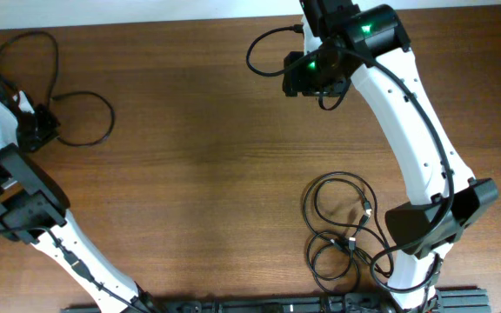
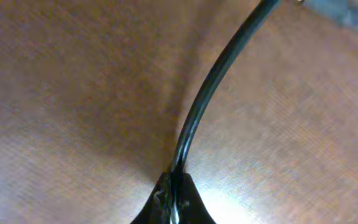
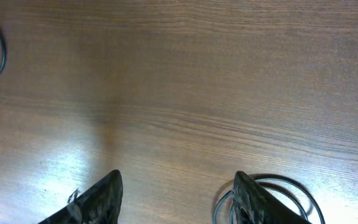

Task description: Untangle cables

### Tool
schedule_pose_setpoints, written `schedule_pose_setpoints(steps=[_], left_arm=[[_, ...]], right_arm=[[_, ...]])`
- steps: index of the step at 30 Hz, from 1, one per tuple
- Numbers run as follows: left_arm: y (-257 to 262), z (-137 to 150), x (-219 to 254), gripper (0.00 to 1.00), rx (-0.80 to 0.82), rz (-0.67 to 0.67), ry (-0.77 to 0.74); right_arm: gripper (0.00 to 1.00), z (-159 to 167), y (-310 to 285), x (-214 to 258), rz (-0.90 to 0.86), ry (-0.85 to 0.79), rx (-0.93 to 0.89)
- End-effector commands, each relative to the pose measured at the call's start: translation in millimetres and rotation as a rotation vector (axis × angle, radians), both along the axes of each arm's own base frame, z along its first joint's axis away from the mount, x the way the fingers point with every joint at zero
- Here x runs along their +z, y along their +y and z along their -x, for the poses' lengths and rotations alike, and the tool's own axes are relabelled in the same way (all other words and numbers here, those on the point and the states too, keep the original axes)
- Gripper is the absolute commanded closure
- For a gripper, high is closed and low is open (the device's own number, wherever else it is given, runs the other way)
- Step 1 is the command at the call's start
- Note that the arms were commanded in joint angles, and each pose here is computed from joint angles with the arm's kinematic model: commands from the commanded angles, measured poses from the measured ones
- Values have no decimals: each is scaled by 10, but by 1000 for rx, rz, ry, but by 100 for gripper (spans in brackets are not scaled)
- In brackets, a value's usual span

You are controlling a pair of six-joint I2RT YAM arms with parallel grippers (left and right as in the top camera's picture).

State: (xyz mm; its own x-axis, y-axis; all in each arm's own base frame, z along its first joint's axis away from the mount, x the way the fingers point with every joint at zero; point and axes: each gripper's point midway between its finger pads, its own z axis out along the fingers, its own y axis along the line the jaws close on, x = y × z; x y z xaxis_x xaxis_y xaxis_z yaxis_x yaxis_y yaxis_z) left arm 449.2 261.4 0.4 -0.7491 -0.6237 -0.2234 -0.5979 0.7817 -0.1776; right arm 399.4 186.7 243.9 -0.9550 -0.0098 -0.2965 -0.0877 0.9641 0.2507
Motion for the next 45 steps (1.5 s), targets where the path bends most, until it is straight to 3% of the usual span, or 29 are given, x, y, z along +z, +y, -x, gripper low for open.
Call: schedule_pose_setpoints(steps=[1,5,8,10,11,12,13,16,17,19,20,22,24,26,29,31,34,35,38,40,43,45], left_arm=[[-437,-228,-410,100,118,141,-2],[-1093,-1029,-213,100,217,312,-224],[-1511,-1709,290,100,57,344,-510],[-1450,-1821,592,95,48,343,-555],[-1384,-1838,772,87,54,337,-566],[-1286,-1805,1007,78,70,325,-567],[-1182,-1756,1197,73,91,302,-571],[-763,-1358,1764,46,173,53,-526],[-714,-1225,1947,38,175,-10,-513],[-873,-910,2464,21,170,-14,-519],[-1036,-756,2708,1,150,-4,-525],[-1680,-396,3149,1,34,113,-528],[-2272,-40,3374,1,-69,173,-490],[-2673,185,3293,2,-139,208,-397],[-3305,536,2957,1,-359,210,-198],[-3434,682,2848,1,-389,194,-120],[-3267,815,2683,1,-376,-8,-24],[-3271,827,2632,1,-380,-20,-8],[-3296,723,2395,1,-382,-19,13],[-3314,687,2111,1,-384,-10,71],[-3521,696,1930,1,-429,87,120],[-3952,814,1798,2,-519,175,178]], right_arm=[[45,26,53,14,-6,-4,22],[45,51,46,4,-3,7,23],[45,114,19,-21,9,35,23],[45,121,16,-24,10,38,23],[44,121,15,-24,10,38,23],[34,121,15,-24,10,38,23],[29,121,15,-24,10,38,23],[23,139,8,-31,13,46,23],[23,179,-10,-45,20,63,22],[26,230,-41,-62,30,86,20],[26,216,-80,-47,27,83,10],[0,99,-354,-55,52,75,-59],[1,-3,-923,-74,53,108,-198],[1,-16,-1590,-103,55,151,-361],[1,250,-2346,-150,45,261,-557],[1,285,-2376,-208,29,283,-537],[1,427,-2219,-486,20,399,-503],[1,488,-2159,-561,10,439,-493],[1,628,-2002,-768,-2,523,-419],[1,761,-1990,-977,89,580,-388],[1,813,-1857,-1019,48,614,-372],[1,823,-1808,-876,28,567,-367]])
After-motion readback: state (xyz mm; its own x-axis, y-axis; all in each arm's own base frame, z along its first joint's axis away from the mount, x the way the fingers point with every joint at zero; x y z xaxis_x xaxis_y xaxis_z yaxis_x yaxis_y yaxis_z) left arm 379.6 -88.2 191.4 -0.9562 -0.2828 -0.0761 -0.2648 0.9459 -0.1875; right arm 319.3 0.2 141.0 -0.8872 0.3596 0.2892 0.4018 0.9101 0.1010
